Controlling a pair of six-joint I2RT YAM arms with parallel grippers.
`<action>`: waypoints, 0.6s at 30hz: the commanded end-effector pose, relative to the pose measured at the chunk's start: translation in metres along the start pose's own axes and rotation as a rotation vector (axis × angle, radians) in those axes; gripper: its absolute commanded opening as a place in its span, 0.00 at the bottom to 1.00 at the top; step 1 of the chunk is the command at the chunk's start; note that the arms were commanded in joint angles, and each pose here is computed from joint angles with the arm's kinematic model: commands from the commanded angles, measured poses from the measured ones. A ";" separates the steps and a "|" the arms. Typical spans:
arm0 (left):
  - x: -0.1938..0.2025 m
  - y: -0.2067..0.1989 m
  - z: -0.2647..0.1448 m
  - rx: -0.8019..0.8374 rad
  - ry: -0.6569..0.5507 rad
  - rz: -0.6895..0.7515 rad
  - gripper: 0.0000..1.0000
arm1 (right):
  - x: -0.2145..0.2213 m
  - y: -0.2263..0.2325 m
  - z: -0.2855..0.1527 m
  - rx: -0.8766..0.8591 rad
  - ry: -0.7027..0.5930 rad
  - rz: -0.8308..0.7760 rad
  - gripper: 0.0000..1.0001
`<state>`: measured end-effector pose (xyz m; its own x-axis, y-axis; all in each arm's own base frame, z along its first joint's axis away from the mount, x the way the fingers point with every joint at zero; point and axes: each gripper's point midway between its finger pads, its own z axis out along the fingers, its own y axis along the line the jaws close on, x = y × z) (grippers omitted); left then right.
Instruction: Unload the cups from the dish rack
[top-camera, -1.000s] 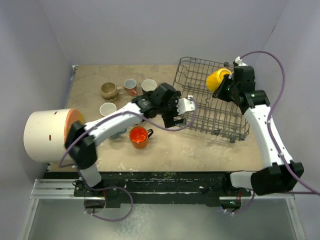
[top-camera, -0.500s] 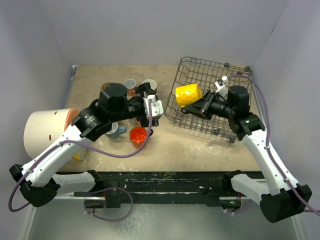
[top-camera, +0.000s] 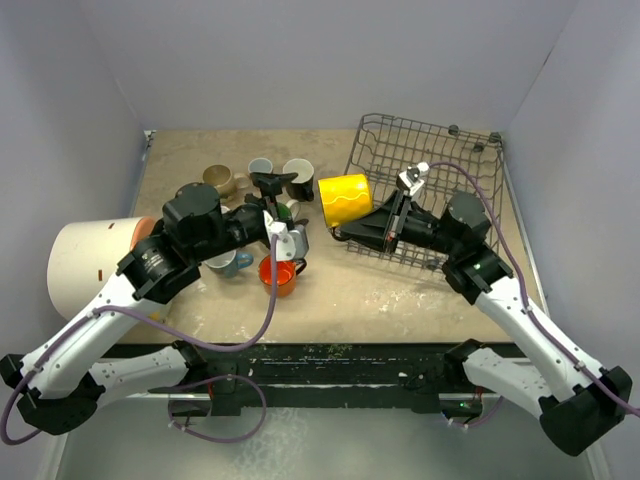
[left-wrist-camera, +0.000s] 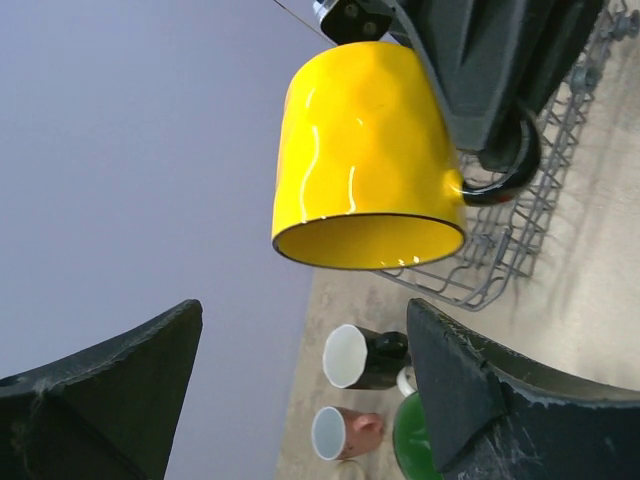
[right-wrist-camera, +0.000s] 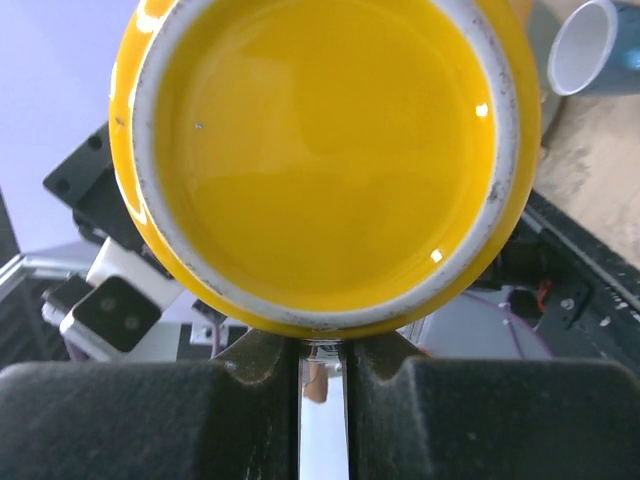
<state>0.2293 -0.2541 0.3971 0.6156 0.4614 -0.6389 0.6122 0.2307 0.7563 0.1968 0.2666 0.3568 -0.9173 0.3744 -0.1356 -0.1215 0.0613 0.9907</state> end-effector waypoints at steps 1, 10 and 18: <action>-0.020 0.025 0.000 -0.075 -0.070 0.089 0.84 | 0.021 0.064 -0.009 -0.216 0.026 -0.110 0.00; -0.034 0.023 0.006 -0.029 -0.132 0.093 0.64 | 0.046 0.073 0.002 -0.286 0.081 -0.089 0.00; -0.038 0.020 0.006 -0.010 -0.148 0.090 0.39 | 0.060 0.077 0.010 -0.360 0.103 -0.052 0.00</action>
<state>0.2277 -0.2715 0.4041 0.6834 0.4085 -0.6051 0.5929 0.1730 0.7864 0.1456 0.3074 0.3780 -0.9613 0.2453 -0.1257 -0.1540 -0.1000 0.9830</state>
